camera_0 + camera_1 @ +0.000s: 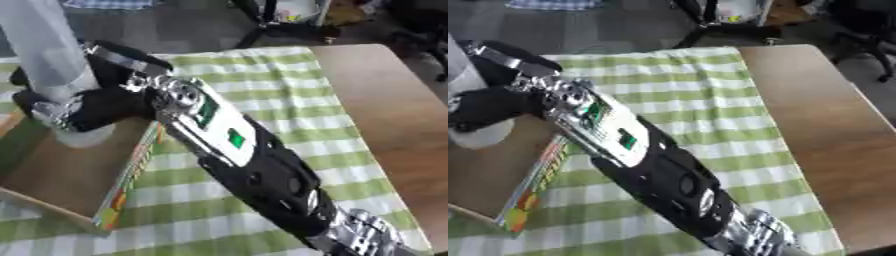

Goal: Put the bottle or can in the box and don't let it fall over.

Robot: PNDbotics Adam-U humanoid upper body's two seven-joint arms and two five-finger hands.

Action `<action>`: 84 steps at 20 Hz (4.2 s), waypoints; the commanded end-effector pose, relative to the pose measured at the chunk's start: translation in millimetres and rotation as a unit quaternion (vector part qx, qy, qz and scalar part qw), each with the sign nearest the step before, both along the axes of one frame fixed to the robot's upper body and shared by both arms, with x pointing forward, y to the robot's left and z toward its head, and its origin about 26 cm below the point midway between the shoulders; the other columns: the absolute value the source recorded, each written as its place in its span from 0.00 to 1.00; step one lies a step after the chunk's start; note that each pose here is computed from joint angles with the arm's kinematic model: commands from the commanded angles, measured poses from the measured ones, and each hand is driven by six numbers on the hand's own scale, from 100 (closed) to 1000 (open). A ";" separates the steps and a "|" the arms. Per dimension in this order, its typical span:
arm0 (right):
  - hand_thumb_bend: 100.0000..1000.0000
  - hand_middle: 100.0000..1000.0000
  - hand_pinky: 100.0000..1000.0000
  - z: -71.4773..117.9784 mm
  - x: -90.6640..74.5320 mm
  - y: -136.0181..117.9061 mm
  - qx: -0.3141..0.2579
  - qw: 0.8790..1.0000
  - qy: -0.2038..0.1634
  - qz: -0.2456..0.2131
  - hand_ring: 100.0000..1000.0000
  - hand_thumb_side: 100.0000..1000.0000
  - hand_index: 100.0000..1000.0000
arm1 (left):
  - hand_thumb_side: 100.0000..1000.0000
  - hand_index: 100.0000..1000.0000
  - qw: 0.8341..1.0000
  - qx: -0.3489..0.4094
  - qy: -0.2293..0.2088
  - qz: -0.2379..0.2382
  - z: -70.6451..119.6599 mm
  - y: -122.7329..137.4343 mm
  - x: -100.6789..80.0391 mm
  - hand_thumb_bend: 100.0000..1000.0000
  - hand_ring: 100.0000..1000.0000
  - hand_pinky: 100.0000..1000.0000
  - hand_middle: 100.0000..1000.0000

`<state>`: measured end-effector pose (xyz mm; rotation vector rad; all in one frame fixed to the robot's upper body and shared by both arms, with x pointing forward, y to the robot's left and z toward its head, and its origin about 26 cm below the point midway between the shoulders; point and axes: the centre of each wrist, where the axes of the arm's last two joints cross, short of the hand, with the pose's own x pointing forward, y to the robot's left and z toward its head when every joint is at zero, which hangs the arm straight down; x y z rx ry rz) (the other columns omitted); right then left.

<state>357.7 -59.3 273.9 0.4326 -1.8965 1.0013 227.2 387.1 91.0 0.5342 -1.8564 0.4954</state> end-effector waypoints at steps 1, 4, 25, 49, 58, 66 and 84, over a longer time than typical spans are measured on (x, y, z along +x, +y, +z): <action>0.00 0.32 0.98 0.7 -1.2 17.9 -0.011 1.000 -0.016 -0.005 0.80 0.00 0.09 | 0.83 0.77 1.000 0.017 -0.004 -0.006 9.0 4.1 1.2 0.08 0.49 1.00 0.71; 0.00 0.33 0.98 -7.9 1.0 30.6 -0.017 0.999 -0.019 -0.026 0.80 0.00 0.10 | 0.83 0.77 1.000 0.018 -0.005 -0.006 9.5 4.4 1.8 0.08 0.49 1.00 0.71; 0.00 1.00 1.00 -36.6 10.7 57.8 -0.014 0.998 -0.056 -0.032 1.00 0.35 0.99 | 0.83 0.77 1.000 0.017 -0.009 -0.017 12.3 1.7 6.2 0.08 0.49 1.00 0.70; 0.00 0.48 0.97 -47.3 18.7 68.4 -0.008 0.999 -0.028 -0.045 0.91 0.01 0.38 | 0.84 0.76 1.000 0.010 -0.007 -0.028 11.0 -1.8 8.8 0.08 0.48 1.00 0.68; 0.00 0.47 0.96 4.1 20.2 53.4 0.050 0.996 -0.038 -0.062 0.89 0.00 0.36 | 0.84 0.76 0.999 0.011 -0.006 -0.031 11.0 -1.3 8.3 0.08 0.48 1.00 0.68; 0.00 0.47 0.96 11.3 45.2 31.6 0.055 0.989 -0.059 -0.124 0.89 0.00 0.36 | 0.84 0.76 0.999 0.011 -0.007 -0.032 10.8 -2.3 8.3 0.07 0.48 1.00 0.68; 0.00 0.96 0.97 -25.9 88.0 3.8 0.015 0.977 -0.102 -0.188 1.00 0.00 0.90 | 0.84 0.76 0.999 0.008 -0.009 -0.036 9.8 -5.3 9.1 0.07 0.48 1.00 0.68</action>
